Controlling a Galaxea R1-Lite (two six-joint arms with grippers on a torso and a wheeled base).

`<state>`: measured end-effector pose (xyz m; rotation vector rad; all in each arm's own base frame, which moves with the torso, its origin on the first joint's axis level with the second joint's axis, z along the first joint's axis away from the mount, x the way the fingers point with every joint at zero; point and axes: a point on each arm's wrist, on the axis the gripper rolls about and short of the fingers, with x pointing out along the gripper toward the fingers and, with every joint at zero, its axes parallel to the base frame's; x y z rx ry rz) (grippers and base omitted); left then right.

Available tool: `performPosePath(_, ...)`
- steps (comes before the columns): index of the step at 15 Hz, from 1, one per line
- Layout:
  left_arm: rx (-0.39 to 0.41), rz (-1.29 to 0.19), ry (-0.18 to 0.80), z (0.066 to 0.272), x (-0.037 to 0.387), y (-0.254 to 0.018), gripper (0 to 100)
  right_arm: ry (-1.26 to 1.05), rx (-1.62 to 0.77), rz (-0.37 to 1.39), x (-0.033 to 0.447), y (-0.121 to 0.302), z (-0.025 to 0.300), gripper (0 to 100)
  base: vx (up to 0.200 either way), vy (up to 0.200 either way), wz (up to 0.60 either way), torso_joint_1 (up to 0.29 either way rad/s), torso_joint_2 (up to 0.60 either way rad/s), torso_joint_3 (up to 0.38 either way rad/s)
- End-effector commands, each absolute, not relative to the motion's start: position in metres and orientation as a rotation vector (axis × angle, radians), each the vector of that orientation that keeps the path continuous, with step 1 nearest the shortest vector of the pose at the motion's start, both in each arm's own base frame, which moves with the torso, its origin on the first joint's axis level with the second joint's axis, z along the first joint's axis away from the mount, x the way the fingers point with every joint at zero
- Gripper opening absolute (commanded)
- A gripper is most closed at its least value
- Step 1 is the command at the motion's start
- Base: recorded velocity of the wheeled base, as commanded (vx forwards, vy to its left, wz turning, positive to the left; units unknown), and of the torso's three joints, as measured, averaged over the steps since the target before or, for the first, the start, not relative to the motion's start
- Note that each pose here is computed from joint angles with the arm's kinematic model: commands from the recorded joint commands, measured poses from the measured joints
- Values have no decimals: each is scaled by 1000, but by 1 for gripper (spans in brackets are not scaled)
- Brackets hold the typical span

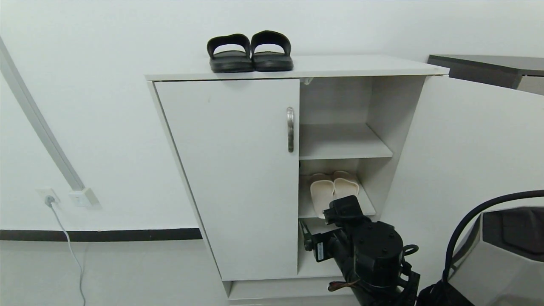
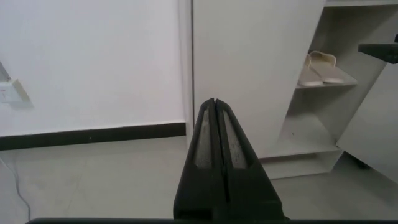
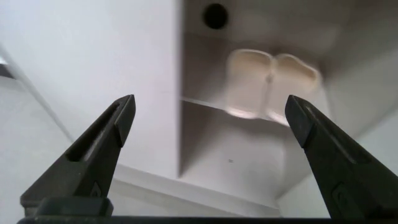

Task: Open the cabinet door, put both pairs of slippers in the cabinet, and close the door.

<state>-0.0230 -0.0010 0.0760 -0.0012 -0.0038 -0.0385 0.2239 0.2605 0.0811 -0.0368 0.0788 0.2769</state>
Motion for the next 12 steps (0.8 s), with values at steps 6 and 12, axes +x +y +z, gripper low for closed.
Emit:
performPosePath(6,-1,-37,-3,76,-23,-1,0,79,-37,275,225,260,80,100,0,200,0,1,3,5)
performPosePath(12,0,-35,-3,76,-23,-1,0,71,-23,278,225,261,80,100,0,100,0,0,0,0)
